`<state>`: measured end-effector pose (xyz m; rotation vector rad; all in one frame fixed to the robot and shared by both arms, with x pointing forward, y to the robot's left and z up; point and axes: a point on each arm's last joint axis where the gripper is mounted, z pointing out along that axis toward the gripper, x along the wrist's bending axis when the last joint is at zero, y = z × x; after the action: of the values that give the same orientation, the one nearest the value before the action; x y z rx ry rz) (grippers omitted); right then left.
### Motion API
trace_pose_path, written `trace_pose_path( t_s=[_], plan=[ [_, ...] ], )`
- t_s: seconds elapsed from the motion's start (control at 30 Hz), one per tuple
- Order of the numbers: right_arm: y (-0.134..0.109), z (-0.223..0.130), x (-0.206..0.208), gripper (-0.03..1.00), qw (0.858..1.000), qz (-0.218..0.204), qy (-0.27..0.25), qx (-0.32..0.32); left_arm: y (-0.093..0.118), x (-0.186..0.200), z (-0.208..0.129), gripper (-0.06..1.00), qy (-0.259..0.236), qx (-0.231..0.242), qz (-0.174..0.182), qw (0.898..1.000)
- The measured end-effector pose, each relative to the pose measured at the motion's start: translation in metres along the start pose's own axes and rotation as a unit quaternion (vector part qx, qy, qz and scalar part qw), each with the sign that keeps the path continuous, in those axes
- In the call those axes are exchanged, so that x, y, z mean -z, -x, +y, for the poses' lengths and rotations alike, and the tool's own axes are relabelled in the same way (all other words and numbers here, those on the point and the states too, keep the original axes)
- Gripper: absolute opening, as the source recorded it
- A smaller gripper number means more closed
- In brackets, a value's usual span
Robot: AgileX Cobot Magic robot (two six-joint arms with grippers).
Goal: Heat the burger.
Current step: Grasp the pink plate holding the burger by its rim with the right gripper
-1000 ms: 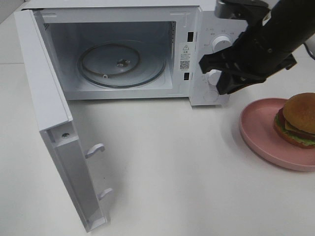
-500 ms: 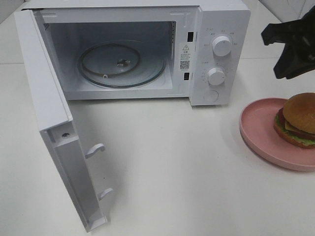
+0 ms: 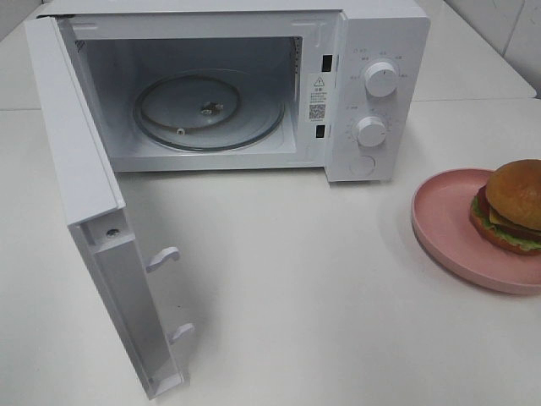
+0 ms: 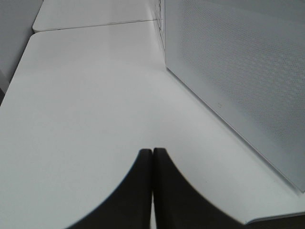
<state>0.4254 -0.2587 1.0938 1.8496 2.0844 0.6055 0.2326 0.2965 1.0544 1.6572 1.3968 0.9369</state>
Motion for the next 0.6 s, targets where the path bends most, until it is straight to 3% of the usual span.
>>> trace_pose_path(
  t_s=[0.33, 0.6],
  plan=[
    [0.001, 0.000, -0.030, 0.57, 0.999, -0.002, -0.027, 0.035, 0.000, 0.000, 0.000, 0.00, 0.000, 0.000, 0.000, 1.000],
    [-0.003, 0.008, -0.068, 0.64, 0.994, 0.019, -0.071, 0.078, 0.000, 0.000, 0.000, 0.00, 0.000, 0.000, 0.000, 1.000]
  ],
)
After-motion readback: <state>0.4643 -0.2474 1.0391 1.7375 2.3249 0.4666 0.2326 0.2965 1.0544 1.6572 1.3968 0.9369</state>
